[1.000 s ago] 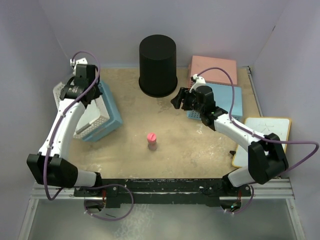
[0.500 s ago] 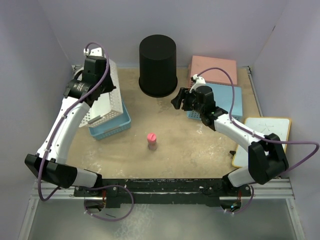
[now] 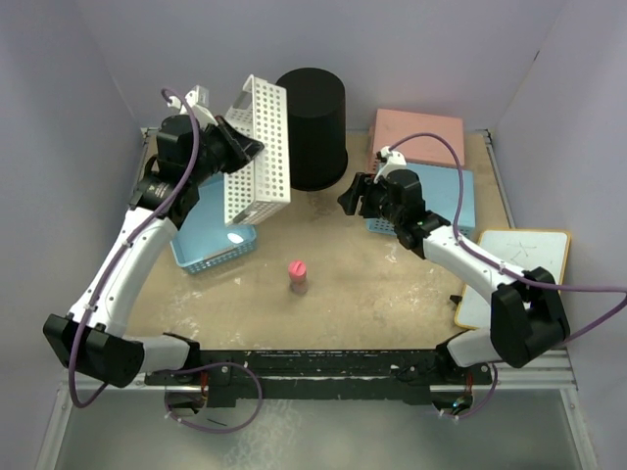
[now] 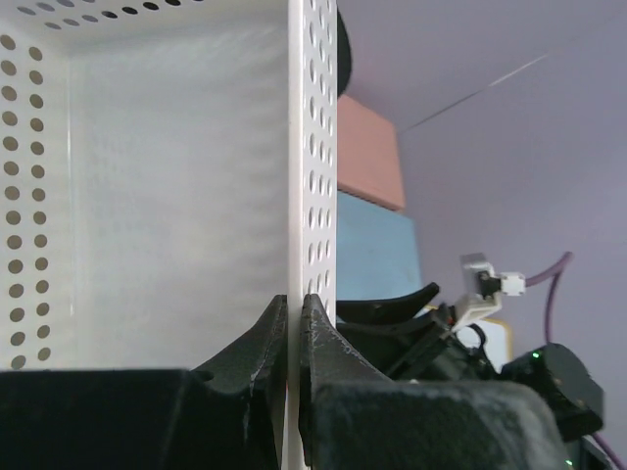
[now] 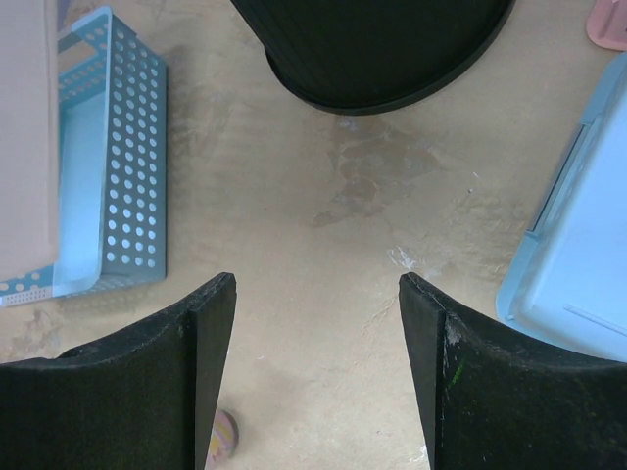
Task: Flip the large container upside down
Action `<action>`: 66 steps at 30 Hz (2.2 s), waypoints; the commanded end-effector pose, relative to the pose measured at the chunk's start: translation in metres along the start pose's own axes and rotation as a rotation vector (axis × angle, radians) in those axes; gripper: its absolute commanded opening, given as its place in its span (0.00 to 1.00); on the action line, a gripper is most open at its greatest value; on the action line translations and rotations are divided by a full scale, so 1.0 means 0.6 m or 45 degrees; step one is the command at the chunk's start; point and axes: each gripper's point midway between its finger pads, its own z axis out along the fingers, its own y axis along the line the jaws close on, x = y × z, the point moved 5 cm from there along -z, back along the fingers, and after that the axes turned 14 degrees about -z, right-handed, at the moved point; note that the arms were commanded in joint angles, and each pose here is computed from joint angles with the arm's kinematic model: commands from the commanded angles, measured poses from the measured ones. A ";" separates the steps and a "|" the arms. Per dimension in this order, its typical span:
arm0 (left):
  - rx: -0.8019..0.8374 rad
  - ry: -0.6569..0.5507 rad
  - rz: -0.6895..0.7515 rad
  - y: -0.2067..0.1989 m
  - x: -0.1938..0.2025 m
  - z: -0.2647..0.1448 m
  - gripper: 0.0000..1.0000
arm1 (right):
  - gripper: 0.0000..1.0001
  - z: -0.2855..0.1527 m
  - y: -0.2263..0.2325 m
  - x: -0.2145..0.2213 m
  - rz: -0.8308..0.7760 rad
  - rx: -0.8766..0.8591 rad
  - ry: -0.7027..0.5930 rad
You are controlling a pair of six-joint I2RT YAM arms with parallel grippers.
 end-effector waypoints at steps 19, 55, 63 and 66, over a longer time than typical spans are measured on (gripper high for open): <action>0.433 -0.060 -0.192 -0.042 0.024 -0.061 0.00 | 0.70 -0.015 0.003 0.087 0.050 -0.045 0.163; 0.737 -0.173 -0.696 0.020 0.012 -0.034 0.00 | 0.71 -0.013 0.008 0.065 0.005 -0.001 0.154; 0.534 -0.167 -0.708 0.095 0.055 -0.016 0.00 | 0.71 -0.006 0.003 0.060 -0.008 0.025 0.133; 0.384 -0.225 -0.617 0.117 0.052 -0.026 0.00 | 0.71 0.000 0.002 0.060 -0.019 0.026 0.138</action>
